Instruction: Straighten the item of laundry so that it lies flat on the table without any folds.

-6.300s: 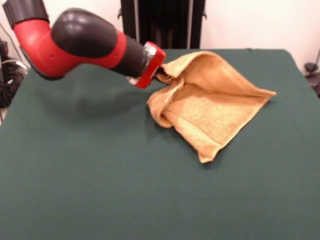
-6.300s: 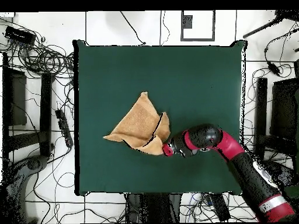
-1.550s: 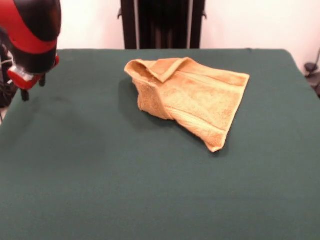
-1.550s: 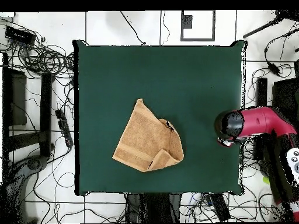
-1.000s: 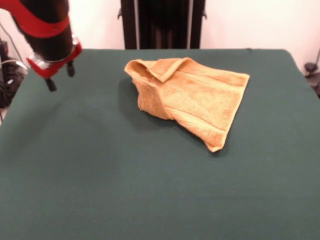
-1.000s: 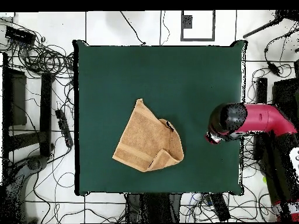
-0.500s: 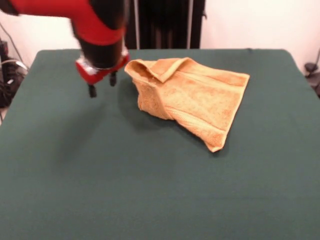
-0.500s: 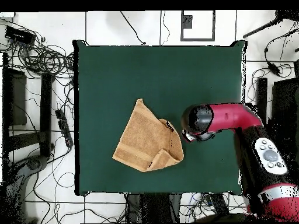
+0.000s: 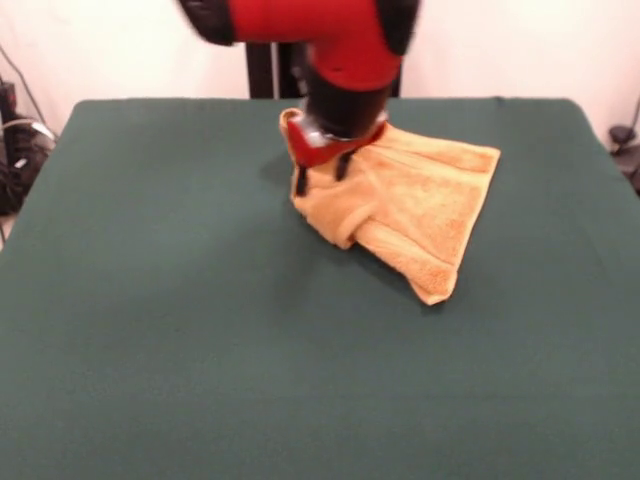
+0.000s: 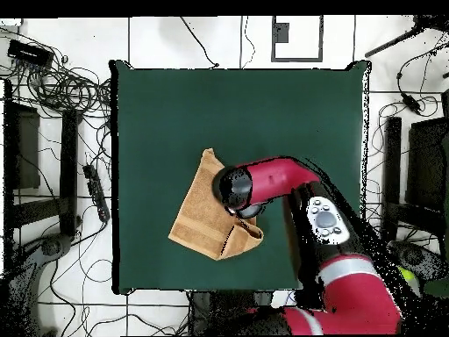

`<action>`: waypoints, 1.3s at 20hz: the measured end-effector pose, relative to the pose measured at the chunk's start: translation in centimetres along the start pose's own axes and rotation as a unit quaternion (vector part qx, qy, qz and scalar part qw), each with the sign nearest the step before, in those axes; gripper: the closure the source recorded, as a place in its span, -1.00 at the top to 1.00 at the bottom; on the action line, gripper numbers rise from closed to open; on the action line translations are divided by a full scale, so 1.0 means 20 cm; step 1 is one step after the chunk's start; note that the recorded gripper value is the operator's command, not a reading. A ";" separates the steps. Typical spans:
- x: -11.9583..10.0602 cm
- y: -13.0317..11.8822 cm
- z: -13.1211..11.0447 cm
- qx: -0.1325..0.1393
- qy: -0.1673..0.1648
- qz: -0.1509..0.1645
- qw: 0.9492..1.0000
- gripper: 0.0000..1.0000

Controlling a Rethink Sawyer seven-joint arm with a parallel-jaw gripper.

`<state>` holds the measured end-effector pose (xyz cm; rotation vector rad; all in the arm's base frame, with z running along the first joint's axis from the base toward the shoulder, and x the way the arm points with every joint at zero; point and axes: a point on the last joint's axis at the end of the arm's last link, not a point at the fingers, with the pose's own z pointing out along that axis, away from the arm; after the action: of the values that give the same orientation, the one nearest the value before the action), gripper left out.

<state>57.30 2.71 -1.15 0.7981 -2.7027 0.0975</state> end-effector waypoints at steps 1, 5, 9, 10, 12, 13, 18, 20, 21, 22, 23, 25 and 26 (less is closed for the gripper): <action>-0.01 0.03 -0.01 -0.001 0.001 0.004 1.000 1.00; -0.04 0.15 -0.07 0.000 0.005 0.019 1.000 1.00; -0.05 0.21 -0.11 0.007 0.007 0.022 1.000 1.00; -0.05 0.21 -0.11 0.008 0.008 0.022 1.000 1.00; -0.03 0.21 -0.10 0.014 0.015 0.023 1.000 1.00; -0.01 0.20 -0.09 0.016 0.018 0.024 0.999 1.00; 0.03 0.18 -0.07 0.030 0.027 0.028 0.999 1.00; 0.05 0.17 -0.06 0.038 0.030 0.029 0.998 1.00; 0.06 0.17 -0.06 0.044 0.030 0.030 0.998 1.00; 0.06 0.17 -0.06 0.047 0.030 0.029 0.998 1.00; 0.06 0.17 -0.05 0.052 0.029 0.029 0.998 1.00; 0.07 0.17 -0.06 0.067 0.026 0.029 0.997 1.00; 0.08 0.16 -0.06 0.069 0.026 0.029 0.997 1.00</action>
<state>54.65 4.87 0.48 0.7461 -2.6932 0.3179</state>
